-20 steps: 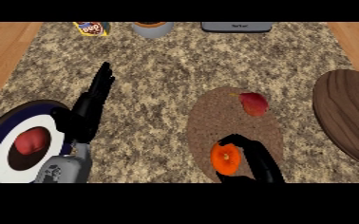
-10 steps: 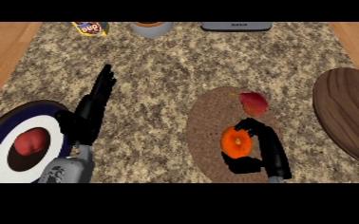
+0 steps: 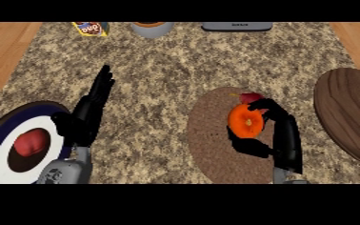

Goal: Pick the squash from the placemat and place it in the bowl

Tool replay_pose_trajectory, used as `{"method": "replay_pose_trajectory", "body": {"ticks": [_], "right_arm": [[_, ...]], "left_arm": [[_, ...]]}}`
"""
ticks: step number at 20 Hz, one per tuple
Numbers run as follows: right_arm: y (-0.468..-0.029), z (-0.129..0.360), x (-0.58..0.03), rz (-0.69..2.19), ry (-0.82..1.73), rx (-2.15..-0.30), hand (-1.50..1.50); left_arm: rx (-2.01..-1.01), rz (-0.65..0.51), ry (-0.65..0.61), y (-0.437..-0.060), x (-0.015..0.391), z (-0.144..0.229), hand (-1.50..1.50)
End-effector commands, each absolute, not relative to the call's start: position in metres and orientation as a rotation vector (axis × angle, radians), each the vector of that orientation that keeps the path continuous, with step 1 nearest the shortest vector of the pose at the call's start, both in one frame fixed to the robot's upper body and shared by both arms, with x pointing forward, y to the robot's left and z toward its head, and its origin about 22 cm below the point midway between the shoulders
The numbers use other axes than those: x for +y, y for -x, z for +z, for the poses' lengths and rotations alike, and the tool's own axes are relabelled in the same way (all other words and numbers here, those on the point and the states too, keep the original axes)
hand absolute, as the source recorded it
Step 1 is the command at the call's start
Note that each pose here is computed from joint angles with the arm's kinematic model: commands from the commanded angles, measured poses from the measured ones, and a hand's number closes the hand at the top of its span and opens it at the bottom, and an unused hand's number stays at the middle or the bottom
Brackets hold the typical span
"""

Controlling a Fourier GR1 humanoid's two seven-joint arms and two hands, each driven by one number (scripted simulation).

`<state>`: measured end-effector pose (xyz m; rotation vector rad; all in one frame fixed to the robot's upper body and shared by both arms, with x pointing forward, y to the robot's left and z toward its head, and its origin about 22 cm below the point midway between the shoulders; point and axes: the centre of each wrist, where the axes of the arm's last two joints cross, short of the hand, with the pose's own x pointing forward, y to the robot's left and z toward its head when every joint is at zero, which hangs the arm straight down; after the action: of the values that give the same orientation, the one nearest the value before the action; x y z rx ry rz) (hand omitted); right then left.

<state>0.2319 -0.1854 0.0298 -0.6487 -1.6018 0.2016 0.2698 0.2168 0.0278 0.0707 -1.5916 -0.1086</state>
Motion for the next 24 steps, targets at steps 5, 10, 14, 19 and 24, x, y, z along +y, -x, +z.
{"method": "replay_pose_trajectory", "body": {"ticks": [5, 10, 14, 19, 24], "right_arm": [[-0.213, 0.113, -0.183, 0.171, 0.954, -1.733, 1.50], [-0.216, 0.162, -0.171, 0.142, 1.074, -1.628, 1.50], [-0.239, 0.212, -0.173, 0.132, 1.116, -1.581, 1.50], [-0.261, 0.243, -0.180, 0.073, 1.163, -1.567, 1.50], [-0.281, 0.254, -0.223, 0.047, 1.169, -1.482, 1.50]], "left_arm": [[-1.596, -0.100, -0.091, -0.271, 0.215, 0.034, 0.00], [-1.587, -0.105, -0.061, -0.276, 0.232, 0.027, 0.00], [-1.594, -0.119, -0.062, -0.276, 0.217, 0.038, 0.00], [-1.606, -0.119, -0.072, -0.283, 0.225, 0.038, 0.00], [-1.589, -0.117, -0.067, -0.286, 0.221, 0.041, 0.00]]}}
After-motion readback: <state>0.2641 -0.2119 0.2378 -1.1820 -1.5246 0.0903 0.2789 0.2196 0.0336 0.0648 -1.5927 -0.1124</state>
